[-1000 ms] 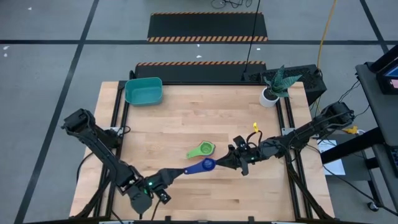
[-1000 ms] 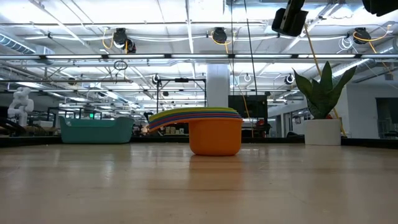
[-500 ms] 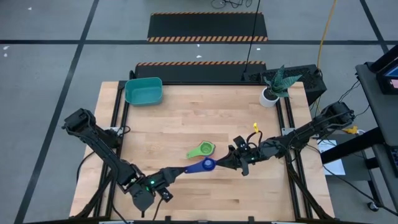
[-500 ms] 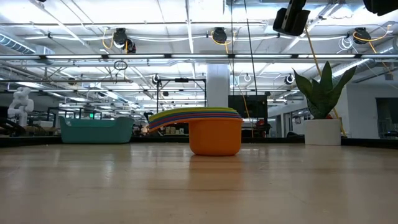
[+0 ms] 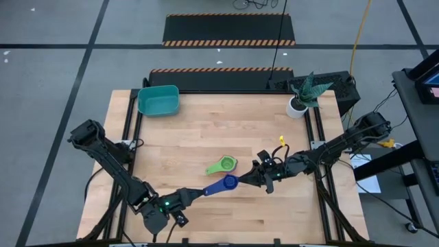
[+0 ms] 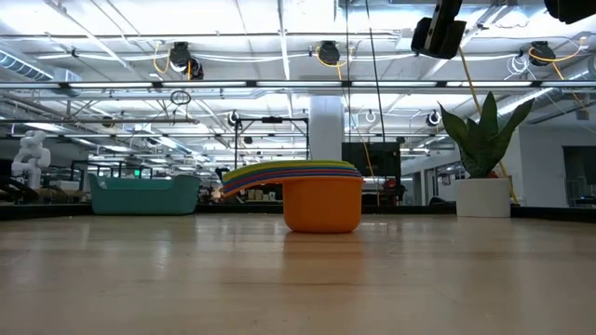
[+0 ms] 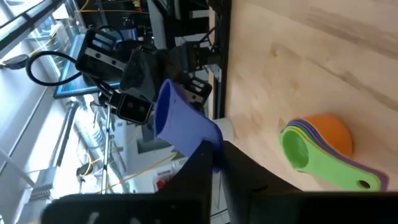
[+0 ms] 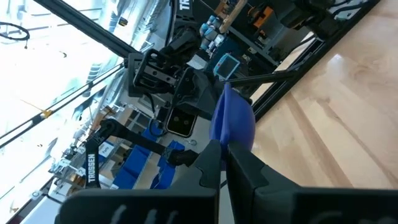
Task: Nest measuring cups in basket
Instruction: Stack the dark blue measuring cup on top of the green measuring cup
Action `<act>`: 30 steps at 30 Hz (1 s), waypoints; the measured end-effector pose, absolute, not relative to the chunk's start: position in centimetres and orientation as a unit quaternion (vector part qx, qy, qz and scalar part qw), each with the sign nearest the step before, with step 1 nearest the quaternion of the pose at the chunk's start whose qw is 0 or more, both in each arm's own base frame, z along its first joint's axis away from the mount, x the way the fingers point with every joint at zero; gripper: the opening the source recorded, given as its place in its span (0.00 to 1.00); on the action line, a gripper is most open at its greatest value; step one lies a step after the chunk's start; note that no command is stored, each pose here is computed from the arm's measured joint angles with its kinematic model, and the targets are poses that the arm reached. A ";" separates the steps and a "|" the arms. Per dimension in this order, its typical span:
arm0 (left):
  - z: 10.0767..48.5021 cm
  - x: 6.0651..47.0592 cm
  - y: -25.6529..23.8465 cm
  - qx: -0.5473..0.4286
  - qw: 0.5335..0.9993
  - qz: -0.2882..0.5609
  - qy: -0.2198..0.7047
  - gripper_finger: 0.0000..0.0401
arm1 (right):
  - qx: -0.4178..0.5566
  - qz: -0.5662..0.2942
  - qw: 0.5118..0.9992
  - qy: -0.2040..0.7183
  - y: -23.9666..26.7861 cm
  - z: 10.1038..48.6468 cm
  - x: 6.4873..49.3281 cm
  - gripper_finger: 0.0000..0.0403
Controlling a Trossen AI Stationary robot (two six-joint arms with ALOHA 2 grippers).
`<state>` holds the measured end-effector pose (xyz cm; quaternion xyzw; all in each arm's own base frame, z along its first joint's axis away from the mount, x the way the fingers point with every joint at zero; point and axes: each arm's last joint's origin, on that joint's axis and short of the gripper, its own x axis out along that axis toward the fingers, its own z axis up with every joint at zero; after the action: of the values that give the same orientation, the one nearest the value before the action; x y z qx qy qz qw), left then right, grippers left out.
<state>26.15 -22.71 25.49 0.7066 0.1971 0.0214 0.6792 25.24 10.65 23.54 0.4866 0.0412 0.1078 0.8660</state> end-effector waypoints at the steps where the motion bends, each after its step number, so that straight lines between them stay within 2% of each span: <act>1: 25.5 26.1 -22.7 0.706 0.680 0.021 0.197 0.04 | 0.486 0.108 0.866 0.041 10.6 23.5 25.2 0.00; 7: 25.6 26.1 -22.7 0.698 0.688 0.025 0.195 0.04 | 0.496 0.087 0.863 0.036 10.5 23.4 25.3 0.02; 20: 25.4 26.1 -22.7 0.679 0.706 0.029 0.199 0.02 | 0.495 0.084 0.864 0.037 10.5 23.4 25.3 0.43; 25: 25.1 25.7 -22.9 0.673 0.711 0.024 0.204 0.02 | 0.487 0.083 0.869 0.039 10.4 23.6 25.1 0.52; 30: 25.0 25.1 -23.4 0.670 0.715 0.021 0.201 0.01 | 0.474 0.051 0.877 0.061 10.1 23.4 24.8 0.56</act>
<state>25.13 -23.43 24.99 0.6699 0.2006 0.0206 0.7145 24.80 10.07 23.40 0.4736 0.0613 0.0511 0.8771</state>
